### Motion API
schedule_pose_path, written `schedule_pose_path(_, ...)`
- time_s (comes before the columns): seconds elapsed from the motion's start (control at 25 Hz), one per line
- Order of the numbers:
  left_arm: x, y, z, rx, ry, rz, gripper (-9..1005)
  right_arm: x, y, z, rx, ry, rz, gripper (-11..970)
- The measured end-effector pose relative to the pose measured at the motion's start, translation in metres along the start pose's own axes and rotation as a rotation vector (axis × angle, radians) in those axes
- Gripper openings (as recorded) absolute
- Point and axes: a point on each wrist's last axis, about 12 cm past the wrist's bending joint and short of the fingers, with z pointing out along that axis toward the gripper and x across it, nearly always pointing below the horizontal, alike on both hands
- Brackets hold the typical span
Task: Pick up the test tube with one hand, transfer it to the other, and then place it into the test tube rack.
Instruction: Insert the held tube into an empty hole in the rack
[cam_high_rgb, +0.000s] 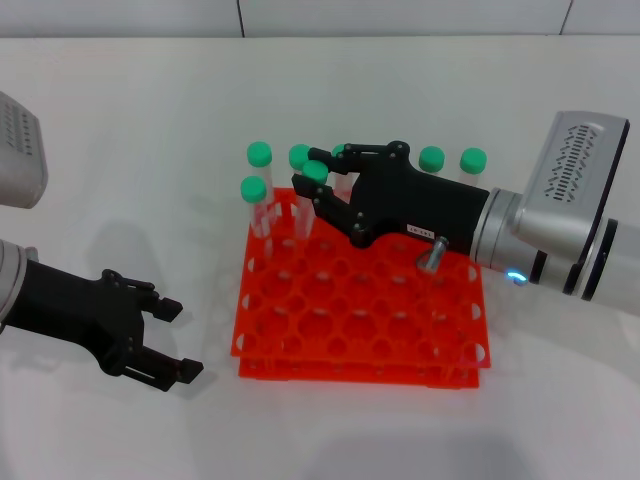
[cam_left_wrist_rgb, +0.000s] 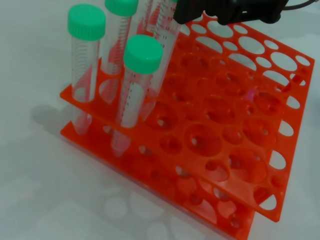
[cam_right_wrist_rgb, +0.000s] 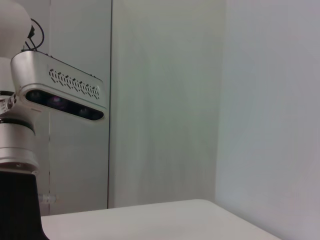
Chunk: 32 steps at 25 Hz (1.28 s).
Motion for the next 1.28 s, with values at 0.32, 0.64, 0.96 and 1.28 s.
schedule_pose_path(0.32, 0.0001, 0.0000, 0.0001, 0.000, 0.000, 0.000, 863, 0.0015, -0.0003, -0.0011, 0.003, 0.005, 0.002, 268)
schedule_pose_path(0.64, 0.0010, 0.0005, 0.0020, 0.002, 0.000, -0.004, 863, 0.0028, 0.0001, -0.0005, 0.003, 0.016, 0.003, 268)
schedule_pose_path(0.96, 0.0009, 0.0006, 0.0020, 0.002, 0.000, -0.002, 863, 0.0023, 0.0011, 0.0010, -0.005, 0.018, 0.000, 268)
schedule_pose_path(1.28, 0.0027, 0.0002, 0.0039, 0.011, 0.000, -0.002, 863, 0.0008, 0.0012, 0.0025, -0.009, 0.014, 0.010, 268)
